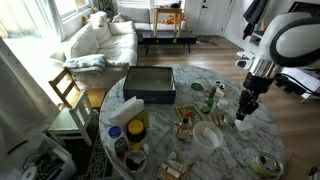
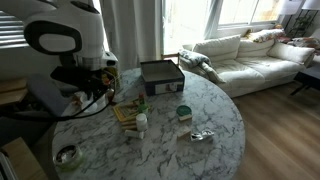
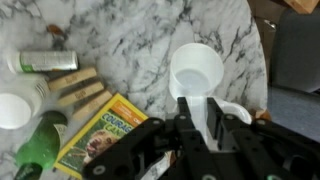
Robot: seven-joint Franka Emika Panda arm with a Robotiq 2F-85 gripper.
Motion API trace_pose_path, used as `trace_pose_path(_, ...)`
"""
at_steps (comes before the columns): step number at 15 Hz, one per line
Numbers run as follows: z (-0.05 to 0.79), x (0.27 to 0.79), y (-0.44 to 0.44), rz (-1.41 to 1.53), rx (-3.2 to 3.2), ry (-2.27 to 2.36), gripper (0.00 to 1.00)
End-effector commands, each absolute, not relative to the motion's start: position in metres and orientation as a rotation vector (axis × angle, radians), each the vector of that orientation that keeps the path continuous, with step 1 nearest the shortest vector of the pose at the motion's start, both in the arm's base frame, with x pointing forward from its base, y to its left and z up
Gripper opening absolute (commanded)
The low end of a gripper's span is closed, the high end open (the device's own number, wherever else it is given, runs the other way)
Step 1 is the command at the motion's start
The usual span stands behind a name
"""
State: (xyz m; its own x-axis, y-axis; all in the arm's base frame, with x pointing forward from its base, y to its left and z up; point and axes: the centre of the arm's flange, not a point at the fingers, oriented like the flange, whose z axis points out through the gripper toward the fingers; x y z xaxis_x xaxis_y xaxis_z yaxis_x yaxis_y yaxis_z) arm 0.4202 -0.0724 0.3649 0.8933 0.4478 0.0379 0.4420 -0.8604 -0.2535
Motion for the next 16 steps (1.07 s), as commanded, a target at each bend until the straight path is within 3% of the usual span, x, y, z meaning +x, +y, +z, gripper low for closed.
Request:
trace_pose_path(1,0.32,0.42,-0.084,0.285,-2.882,-0.566,0.06)
trace_pose_path(6,0.261,0.419,-0.075,0.536,-2.878,-0.424,0.06)
trace_pose_path(16,0.182,0.428,-0.056,0.639,-2.849,-0.234,0.06)
